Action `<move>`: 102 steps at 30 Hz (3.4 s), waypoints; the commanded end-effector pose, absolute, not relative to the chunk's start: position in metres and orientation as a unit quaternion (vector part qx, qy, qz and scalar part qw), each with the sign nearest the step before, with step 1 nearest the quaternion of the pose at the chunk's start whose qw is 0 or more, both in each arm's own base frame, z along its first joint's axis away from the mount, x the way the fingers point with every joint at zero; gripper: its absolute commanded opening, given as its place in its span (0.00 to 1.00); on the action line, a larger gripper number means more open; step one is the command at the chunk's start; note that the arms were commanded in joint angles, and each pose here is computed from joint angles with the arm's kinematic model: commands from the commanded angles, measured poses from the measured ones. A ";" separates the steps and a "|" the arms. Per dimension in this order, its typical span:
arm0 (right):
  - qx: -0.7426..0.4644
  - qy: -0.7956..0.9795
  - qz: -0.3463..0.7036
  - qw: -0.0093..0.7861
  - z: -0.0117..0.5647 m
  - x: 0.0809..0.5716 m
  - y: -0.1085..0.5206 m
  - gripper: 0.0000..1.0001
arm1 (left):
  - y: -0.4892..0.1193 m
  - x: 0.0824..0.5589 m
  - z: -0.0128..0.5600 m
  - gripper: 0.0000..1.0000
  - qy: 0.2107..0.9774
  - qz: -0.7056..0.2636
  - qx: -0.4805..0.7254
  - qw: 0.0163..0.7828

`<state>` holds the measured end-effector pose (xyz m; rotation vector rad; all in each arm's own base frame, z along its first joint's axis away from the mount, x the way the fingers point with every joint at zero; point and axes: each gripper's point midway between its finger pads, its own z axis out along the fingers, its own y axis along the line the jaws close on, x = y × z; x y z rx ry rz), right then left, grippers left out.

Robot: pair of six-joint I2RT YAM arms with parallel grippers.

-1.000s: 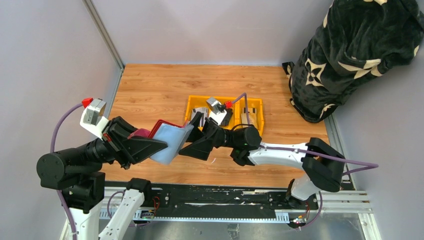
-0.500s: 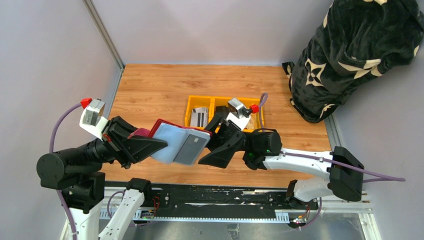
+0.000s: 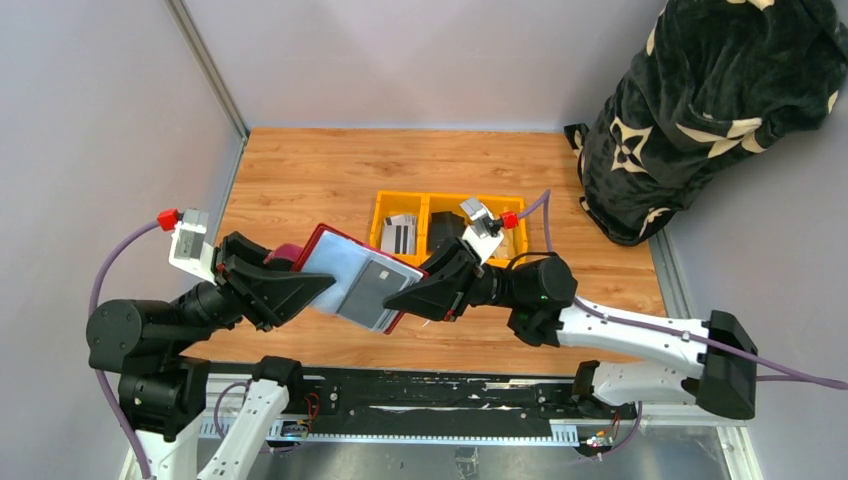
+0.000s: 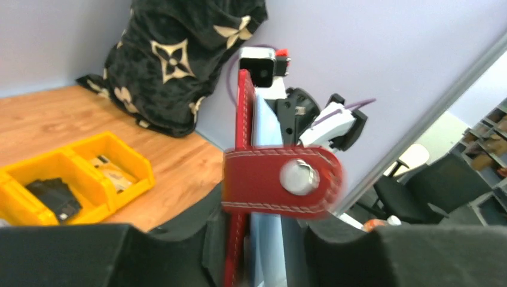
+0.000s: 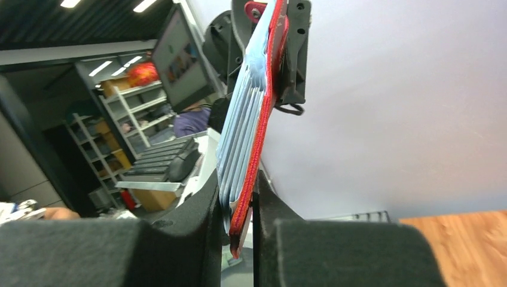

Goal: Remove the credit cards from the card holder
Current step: Remove the credit card from the card holder.

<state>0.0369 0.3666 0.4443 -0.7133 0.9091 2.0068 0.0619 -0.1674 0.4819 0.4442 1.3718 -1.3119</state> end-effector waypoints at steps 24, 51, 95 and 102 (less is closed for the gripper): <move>-0.289 0.455 0.724 0.431 0.456 0.051 0.382 0.01 | -0.138 0.093 0.440 0.15 0.594 -0.456 0.119 0.653; -0.308 0.447 0.737 0.403 0.461 0.036 0.389 0.40 | -0.157 0.079 0.416 0.06 0.616 -0.500 0.168 0.585; -0.307 0.451 0.715 0.438 0.445 0.038 0.371 0.28 | -0.155 0.084 0.441 0.00 0.611 -0.527 0.116 0.579; -0.310 0.448 0.715 0.438 0.446 0.036 0.372 0.21 | -0.155 0.083 0.444 0.00 0.609 -0.529 0.116 0.579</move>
